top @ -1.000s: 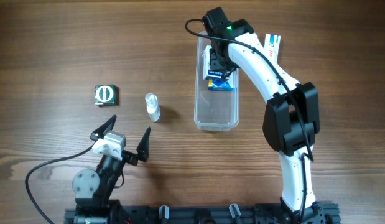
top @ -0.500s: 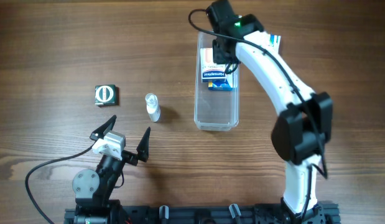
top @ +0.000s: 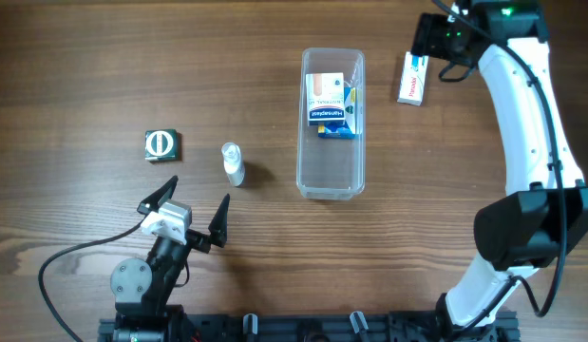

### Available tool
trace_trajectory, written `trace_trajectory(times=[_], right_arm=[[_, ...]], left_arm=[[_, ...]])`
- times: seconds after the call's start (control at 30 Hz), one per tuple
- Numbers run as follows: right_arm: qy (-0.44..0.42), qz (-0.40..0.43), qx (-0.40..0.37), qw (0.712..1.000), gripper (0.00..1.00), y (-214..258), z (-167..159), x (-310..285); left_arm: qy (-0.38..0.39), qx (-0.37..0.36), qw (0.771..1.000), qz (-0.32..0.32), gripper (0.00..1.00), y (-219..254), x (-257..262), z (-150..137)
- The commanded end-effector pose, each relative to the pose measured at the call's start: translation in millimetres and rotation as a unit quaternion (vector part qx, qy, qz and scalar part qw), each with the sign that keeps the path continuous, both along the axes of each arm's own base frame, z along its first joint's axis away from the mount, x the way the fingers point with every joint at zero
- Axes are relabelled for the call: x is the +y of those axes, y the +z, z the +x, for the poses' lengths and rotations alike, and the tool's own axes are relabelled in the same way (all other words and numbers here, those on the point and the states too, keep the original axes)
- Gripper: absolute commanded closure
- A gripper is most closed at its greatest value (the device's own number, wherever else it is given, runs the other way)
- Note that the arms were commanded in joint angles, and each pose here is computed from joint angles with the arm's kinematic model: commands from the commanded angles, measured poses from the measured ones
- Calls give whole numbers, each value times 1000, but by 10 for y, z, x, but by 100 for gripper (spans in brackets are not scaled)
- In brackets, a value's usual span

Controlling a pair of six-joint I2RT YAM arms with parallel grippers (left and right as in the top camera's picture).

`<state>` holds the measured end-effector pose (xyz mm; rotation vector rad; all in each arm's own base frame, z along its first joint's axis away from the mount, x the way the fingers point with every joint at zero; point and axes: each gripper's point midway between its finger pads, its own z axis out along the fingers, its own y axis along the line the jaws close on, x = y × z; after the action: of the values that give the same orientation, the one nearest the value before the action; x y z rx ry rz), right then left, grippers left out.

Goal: Pack container
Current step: 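Move the right gripper to the white Panadol box and grasp it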

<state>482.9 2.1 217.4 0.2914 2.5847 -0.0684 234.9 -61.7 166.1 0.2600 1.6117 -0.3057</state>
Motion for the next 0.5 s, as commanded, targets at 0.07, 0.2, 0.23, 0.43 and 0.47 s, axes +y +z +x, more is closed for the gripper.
trace_trajectory(times=[0.07, 0.2, 0.23, 0.43, 0.47], right_arm=[[65, 27, 64, 995, 8, -594, 115, 7], [16, 47, 98, 994, 0, -1116, 234, -5], [17, 47, 94, 994, 0, -1161, 277, -1], [21, 48, 82, 995, 0, -1214, 374, 21], [21, 48, 81, 995, 0, -1240, 392, 21]], left_arm=[[1, -4, 1000, 7, 0, -13, 9, 0], [1, -4, 1000, 8, 0, -13, 10, 1], [1, -4, 1000, 7, 0, -13, 9, 0], [1, -4, 1000, 7, 0, -13, 9, 0], [1, -4, 1000, 7, 0, -13, 9, 0]])
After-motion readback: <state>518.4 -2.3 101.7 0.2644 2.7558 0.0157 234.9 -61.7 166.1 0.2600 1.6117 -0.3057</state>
